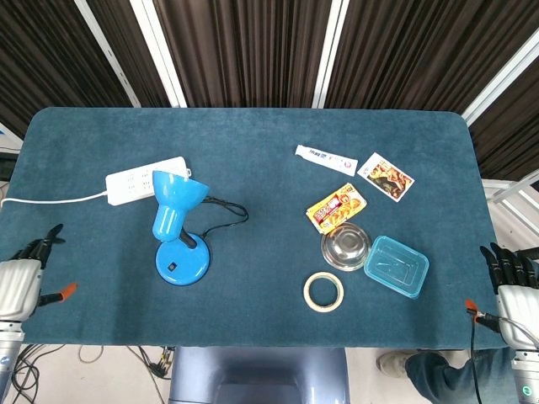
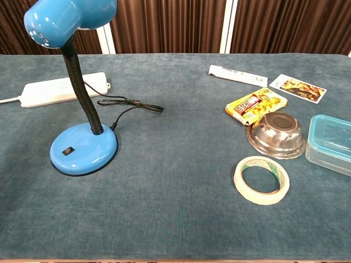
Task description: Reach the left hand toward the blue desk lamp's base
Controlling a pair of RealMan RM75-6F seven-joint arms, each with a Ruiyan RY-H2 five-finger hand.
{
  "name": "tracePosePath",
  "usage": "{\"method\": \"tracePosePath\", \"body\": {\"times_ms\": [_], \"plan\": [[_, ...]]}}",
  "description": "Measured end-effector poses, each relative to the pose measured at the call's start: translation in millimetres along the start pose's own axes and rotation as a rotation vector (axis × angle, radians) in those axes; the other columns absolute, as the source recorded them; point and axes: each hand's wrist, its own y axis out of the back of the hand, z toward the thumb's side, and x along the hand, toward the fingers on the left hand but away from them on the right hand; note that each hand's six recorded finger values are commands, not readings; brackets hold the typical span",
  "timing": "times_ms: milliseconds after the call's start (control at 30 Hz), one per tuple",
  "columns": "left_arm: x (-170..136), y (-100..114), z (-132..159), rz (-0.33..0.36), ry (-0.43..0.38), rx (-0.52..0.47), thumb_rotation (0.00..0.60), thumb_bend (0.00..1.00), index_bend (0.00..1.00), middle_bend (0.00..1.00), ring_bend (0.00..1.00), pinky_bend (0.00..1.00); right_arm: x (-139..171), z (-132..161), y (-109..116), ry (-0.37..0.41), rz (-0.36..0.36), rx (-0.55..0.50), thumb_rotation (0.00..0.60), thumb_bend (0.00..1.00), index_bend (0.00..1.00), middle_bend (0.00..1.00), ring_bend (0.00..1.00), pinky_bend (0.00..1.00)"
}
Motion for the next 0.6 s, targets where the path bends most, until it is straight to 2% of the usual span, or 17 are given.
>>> {"method": "tracePosePath", "body": {"times_ms": [67, 200, 433, 600], "plan": [[2.6, -5.4, 6.9, -0.002, -0.038, -0.005, 0.6, 0.49, 0.15, 0.66, 0.6, 0.71, -0.4, -0.4, 0.0, -0.002, 0.001, 0.0, 0.6, 0.29, 0.0, 0.06, 0.04, 0.0], [7.4, -29.2, 22.9, -0.049, -0.126, 0.0, 0.6, 0.6, 0.15, 0.73, 0.67, 0.77, -0.2, -0.4, -0.1, -0.004, 0.001, 0.003, 0.6, 0.29, 0.0, 0.06, 0.04, 0.0], [9.8, -82.1, 49.3, -0.234, -0.229, 0.038, 0.6, 0.63, 0.15, 0.76, 0.69, 0.78, 0.2, -0.6, -0.1, -0.008, 0.0, 0.004, 0.6, 0.29, 0.0, 0.06, 0.04, 0.0], [12.3, -109.4, 64.6, -0.313, -0.274, 0.066, 0.6, 0.63, 0.15, 0.77, 0.7, 0.78, 0.2, -1.0, 0.0, -0.011, 0.0, 0.006, 0.6, 0.29, 0.0, 0.06, 0.04, 0.0]]}}
